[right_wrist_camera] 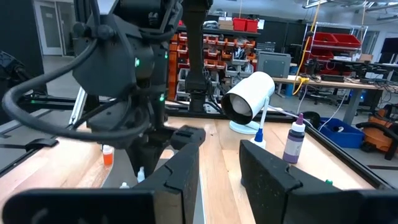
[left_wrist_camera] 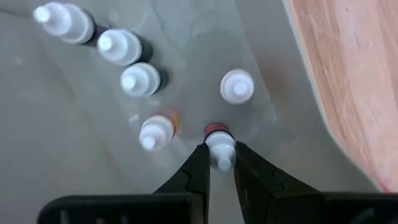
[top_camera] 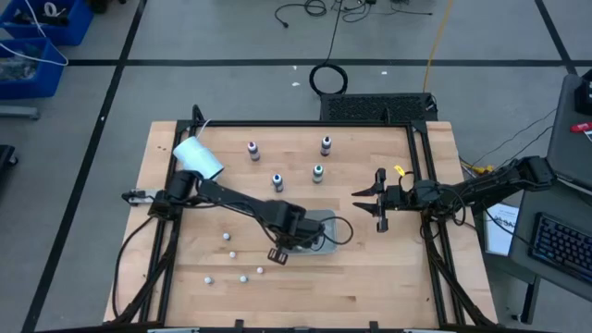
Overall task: Pick & Place food coloring
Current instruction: Put the red food coloring bottle into the bin, then put the purple food coloring bottle into the bin
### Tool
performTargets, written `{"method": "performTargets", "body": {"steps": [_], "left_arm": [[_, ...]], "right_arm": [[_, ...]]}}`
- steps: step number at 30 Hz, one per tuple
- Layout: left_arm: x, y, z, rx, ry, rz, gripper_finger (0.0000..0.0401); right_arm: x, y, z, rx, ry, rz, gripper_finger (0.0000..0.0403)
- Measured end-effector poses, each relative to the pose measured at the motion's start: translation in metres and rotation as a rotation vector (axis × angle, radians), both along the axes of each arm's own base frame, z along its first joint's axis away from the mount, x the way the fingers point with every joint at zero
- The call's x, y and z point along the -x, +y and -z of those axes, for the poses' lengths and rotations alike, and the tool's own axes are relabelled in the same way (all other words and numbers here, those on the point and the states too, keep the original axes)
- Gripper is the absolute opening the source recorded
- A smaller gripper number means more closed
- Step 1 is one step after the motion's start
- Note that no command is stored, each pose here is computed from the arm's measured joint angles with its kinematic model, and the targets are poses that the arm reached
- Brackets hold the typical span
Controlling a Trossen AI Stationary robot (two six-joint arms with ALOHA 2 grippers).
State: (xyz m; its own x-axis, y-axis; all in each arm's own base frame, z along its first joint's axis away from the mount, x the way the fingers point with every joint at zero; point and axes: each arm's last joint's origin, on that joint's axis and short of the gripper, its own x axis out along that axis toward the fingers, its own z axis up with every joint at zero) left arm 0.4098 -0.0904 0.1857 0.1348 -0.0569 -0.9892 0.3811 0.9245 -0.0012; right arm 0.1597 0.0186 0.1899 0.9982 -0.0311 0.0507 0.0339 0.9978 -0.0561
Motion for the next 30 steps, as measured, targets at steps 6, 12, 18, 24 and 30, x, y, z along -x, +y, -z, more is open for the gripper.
{"method": "performTargets", "body": {"steps": [6, 12, 18, 24, 30], "left_arm": [[-0.0018, -0.0011, 0.0062, 0.006, 0.009, 0.001, 0.0052], [-0.0018, -0.0016, 0.0062, 0.024, 0.012, 0.001, 0.0052], [-0.0017, -0.0016, 0.0062, 0.028, 0.016, -0.033, 0.0087], [-0.0015, -0.0024, 0.0062, 0.031, 0.018, -0.061, 0.0178], [0.0014, -0.0017, -0.0033, 0.039, 0.006, -0.090, 0.0224]], "right_arm": [[0.0000, 0.0000, -0.0001, 0.000, -0.001, 0.000, 0.0105], [0.0000, 0.0000, 0.0000, 0.000, 0.000, 0.000, 0.0105], [0.0000, 0.0000, 0.0000, 0.001, 0.000, 0.000, 0.0105], [0.0000, 0.0000, 0.0000, 0.001, 0.000, 0.000, 0.0105], [0.0000, 0.0000, 0.0000, 0.002, 0.000, 0.000, 0.0105]]}}
